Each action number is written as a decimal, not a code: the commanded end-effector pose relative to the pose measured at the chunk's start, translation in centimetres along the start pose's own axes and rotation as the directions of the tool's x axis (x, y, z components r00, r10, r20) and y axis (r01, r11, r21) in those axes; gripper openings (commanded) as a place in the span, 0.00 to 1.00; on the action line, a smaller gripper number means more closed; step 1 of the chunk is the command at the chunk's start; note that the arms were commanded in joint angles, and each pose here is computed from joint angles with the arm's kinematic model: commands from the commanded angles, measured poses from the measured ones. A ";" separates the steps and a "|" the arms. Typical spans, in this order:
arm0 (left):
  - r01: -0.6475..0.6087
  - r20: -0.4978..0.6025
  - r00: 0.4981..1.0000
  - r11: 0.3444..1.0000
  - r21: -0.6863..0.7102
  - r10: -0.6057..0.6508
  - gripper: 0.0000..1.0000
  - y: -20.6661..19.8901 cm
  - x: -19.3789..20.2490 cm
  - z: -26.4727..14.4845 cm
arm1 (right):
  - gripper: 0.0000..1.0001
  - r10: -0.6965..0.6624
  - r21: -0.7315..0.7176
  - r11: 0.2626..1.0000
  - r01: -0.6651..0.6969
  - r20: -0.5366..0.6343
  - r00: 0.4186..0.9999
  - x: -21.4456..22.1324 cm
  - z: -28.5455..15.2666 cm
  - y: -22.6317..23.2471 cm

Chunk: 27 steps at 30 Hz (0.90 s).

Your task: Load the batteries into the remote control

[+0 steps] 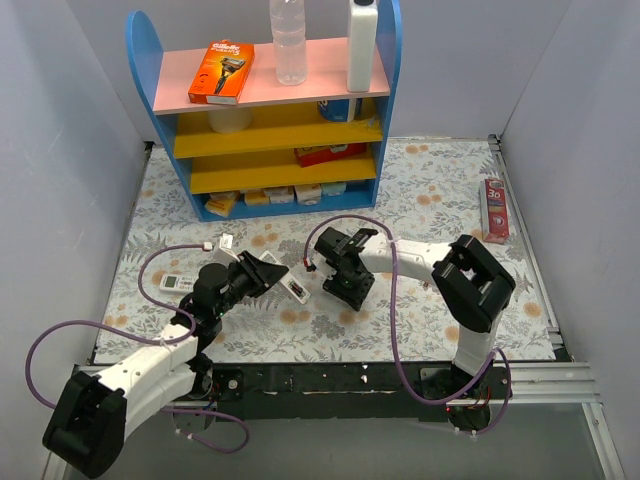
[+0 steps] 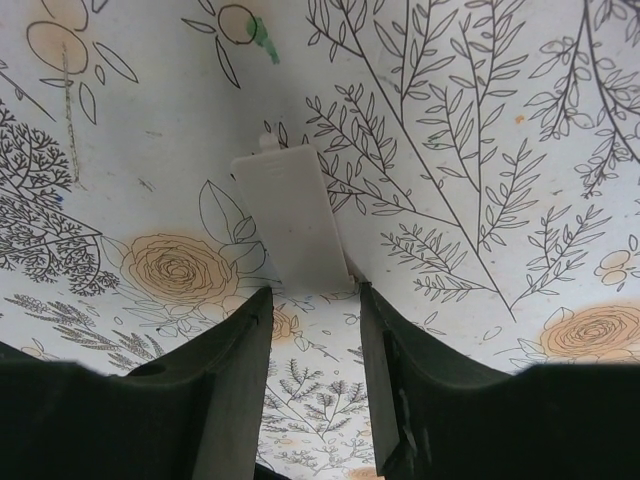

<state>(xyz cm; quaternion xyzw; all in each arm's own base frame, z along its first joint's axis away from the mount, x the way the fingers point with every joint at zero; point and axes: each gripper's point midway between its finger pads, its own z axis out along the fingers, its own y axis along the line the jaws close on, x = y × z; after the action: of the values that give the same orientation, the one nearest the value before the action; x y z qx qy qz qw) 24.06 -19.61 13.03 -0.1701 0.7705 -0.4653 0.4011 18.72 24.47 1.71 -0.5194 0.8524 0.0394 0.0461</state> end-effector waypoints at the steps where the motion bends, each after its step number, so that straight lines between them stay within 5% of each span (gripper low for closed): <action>1: -0.024 0.030 0.999 0.999 0.039 0.023 0.00 -1.2 -1.0 0.2 | 0.45 0.003 0.000 1.000 -0.003 -0.006 1.000 -0.5 1.0 0.4; 16: 0.012 0.017 1.000 0.998 0.058 -0.013 0.00 -0.6 -0.2 0.6 | 0.22 0.043 0.008 0.999 -0.044 0.077 0.996 -0.5 -2.3 1.2; 23: -0.005 0.036 0.999 0.999 0.042 0.003 0.00 -0.4 -0.6 0.7 | 0.27 0.043 -0.007 0.999 -0.042 0.143 0.989 -1.1 -4.1 1.6; 27: -0.039 0.141 0.989 0.998 -0.049 0.046 0.00 0.3 -2.9 -0.3 | 0.40 0.007 -0.041 0.999 0.001 0.197 0.980 -2.6 -4.6 2.5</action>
<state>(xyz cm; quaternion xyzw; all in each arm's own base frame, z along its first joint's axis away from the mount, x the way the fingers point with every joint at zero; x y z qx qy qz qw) 24.50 -19.60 12.62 -0.1755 0.7650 -0.4667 0.4076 17.90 25.39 5.51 -0.4987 0.8581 0.0705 0.1003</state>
